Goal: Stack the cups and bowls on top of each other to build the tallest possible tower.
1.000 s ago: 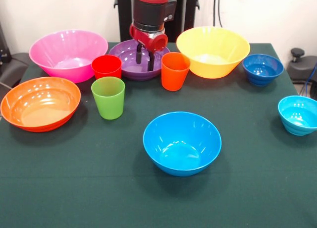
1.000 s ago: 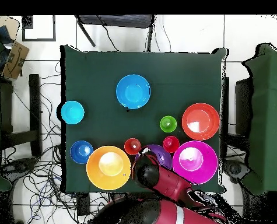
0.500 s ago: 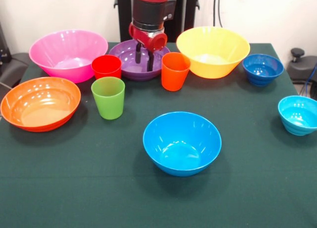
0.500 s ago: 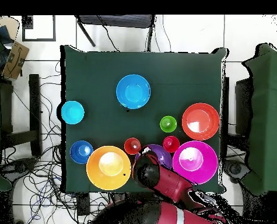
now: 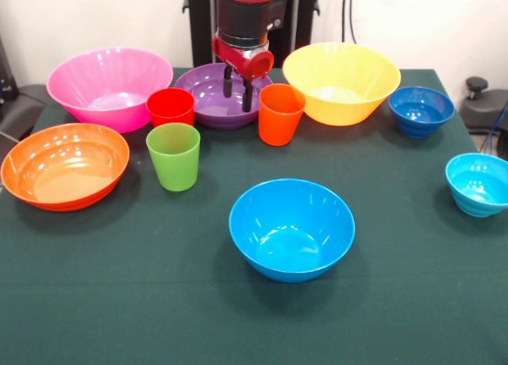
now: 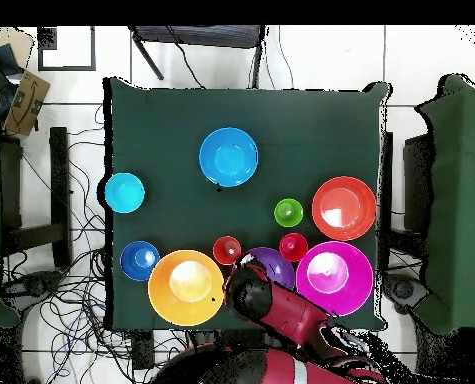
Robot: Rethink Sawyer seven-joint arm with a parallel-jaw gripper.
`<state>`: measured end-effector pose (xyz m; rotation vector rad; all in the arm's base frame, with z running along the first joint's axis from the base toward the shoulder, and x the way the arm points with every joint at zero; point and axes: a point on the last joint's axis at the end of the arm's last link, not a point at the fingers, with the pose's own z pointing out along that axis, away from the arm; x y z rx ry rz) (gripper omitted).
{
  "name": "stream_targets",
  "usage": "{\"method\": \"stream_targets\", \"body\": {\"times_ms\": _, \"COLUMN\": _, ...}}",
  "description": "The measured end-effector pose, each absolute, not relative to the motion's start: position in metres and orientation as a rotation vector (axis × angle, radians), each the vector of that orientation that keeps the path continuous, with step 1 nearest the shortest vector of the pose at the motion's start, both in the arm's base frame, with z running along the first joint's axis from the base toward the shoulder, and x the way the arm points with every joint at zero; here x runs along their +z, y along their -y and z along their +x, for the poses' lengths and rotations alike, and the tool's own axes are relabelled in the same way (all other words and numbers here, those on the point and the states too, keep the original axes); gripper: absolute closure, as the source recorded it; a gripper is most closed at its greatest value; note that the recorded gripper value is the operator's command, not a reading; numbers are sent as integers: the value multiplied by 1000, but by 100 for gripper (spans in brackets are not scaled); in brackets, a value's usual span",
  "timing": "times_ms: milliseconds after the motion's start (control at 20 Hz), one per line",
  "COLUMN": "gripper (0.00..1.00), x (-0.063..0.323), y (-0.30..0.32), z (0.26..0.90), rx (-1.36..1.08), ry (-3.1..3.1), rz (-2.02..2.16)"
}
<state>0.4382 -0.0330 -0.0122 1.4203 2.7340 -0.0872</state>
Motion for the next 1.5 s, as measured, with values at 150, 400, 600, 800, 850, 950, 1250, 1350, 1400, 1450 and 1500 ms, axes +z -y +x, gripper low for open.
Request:
{"method": "stream_targets", "body": {"times_ms": 150, "gripper": 0, "x": -12, "y": 32, "z": 437, "rx": -87, "ry": -2743, "rz": 1424}}
{"method": "stream_targets", "body": {"times_ms": 400, "gripper": 0, "x": -12, "y": 32, "z": 437, "rx": -87, "ry": -2743, "rz": 1424}}
{"method": "stream_targets", "body": {"times_ms": 600, "gripper": 0, "x": -12, "y": 32, "z": 437, "rx": -87, "ry": -2743, "rz": 1424}}
{"method": "stream_targets", "body": {"times_ms": 800, "gripper": 0, "x": -12, "y": 32, "z": 438, "rx": -87, "ry": -2742, "rz": 1423}}
{"method": "stream_targets", "body": {"times_ms": 850, "gripper": 0, "x": -12, "y": 32, "z": 438, "rx": -87, "ry": -2741, "rz": 1423}}
{"method": "stream_targets", "body": {"times_ms": 950, "gripper": 0, "x": -12, "y": 32, "z": 439, "rx": -87, "ry": -2741, "rz": 1423}}
{"method": "stream_targets", "body": {"times_ms": 1250, "gripper": 0, "x": -12, "y": 34, "z": 439, "rx": -86, "ry": -2737, "rz": 1427}}
{"method": "stream_targets", "body": {"times_ms": 1350, "gripper": 0, "x": -13, "y": 35, "z": 439, "rx": -85, "ry": -2735, "rz": 1429}}
{"method": "stream_targets", "body": {"times_ms": 1400, "gripper": 0, "x": -14, "y": 36, "z": 439, "rx": -84, "ry": -2733, "rz": 1433}}
{"method": "stream_targets", "body": {"times_ms": 1450, "gripper": 0, "x": -15, "y": 37, "z": 439, "rx": -84, "ry": -2731, "rz": 1436}}
{"method": "stream_targets", "body": {"times_ms": 1500, "gripper": 0, "x": -16, "y": 37, "z": 438, "rx": -83, "ry": -2729, "rz": 1438}}
